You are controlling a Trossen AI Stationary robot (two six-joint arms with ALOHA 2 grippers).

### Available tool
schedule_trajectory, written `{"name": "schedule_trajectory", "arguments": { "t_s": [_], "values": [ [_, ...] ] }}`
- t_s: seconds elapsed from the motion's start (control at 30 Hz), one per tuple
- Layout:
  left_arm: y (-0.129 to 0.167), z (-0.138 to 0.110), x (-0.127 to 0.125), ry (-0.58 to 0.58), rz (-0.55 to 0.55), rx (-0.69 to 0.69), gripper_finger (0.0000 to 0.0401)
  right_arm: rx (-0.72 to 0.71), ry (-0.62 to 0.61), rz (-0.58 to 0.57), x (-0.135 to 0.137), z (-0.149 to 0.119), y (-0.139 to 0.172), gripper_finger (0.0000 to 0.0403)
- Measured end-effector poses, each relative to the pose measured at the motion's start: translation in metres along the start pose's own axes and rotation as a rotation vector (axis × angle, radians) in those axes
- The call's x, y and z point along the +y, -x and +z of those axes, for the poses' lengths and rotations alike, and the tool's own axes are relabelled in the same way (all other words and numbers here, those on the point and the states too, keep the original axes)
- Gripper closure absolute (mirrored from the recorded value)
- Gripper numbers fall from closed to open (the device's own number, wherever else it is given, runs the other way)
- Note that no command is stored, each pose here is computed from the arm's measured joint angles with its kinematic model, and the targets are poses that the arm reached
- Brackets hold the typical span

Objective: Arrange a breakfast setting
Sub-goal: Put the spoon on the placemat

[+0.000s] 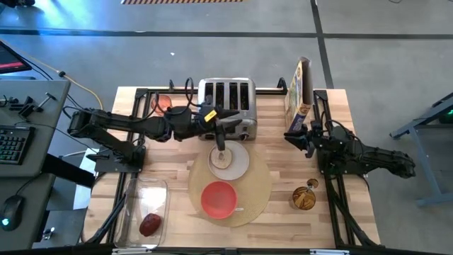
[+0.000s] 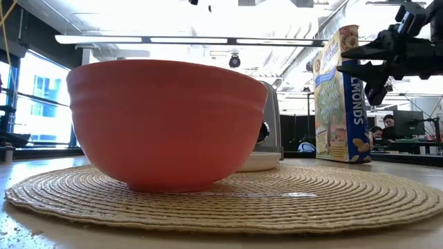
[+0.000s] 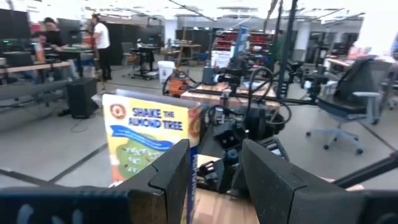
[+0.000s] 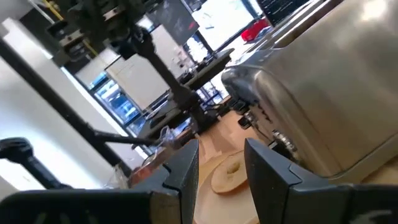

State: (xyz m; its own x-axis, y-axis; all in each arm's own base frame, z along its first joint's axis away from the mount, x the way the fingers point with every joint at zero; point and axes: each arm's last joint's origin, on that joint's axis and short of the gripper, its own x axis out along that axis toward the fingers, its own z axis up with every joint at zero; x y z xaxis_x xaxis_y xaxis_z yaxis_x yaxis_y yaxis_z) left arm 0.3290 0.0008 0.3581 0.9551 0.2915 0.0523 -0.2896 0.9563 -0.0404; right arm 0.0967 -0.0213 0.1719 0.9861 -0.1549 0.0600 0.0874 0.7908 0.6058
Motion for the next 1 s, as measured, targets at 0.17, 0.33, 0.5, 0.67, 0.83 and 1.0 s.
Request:
{"name": "schedule_trajectory", "arguments": {
  "t_s": [0.17, 0.33, 0.5, 0.67, 0.83, 1.0],
  "values": [
    [0.0, 0.0, 0.002, 0.0, 0.052, -0.001, 0.0263, -0.014, -0.05, 0.016, 0.003, 0.004, 0.0, 0.0292],
    [0.0, 0.0, 0.002, -0.001, 0.069, -0.002, 0.0263, -0.077, 0.035, 0.163, 0.024, 0.027, 0.005, 0.0292],
    [-0.001, 0.0, 0.005, -0.001, 0.078, -0.002, 0.0263, -0.122, 0.165, 0.32, 0.054, 0.058, 0.018, 0.0292],
    [-0.001, 0.0, 0.006, 0.0, 0.083, -0.002, 0.0263, -0.107, 0.228, 0.382, 0.08, 0.087, 0.037, 0.0292],
    [-0.001, -0.001, 0.007, -0.004, 0.097, 0.005, 0.0263, -0.021, 0.228, 0.307, 0.097, 0.106, 0.06, 0.0292],
    [-0.001, -0.001, 0.007, -0.004, 0.098, 0.005, 0.0263, 0.015, 0.206, 0.255, 0.109, 0.12, 0.082, 0.0292]
  ]
}}
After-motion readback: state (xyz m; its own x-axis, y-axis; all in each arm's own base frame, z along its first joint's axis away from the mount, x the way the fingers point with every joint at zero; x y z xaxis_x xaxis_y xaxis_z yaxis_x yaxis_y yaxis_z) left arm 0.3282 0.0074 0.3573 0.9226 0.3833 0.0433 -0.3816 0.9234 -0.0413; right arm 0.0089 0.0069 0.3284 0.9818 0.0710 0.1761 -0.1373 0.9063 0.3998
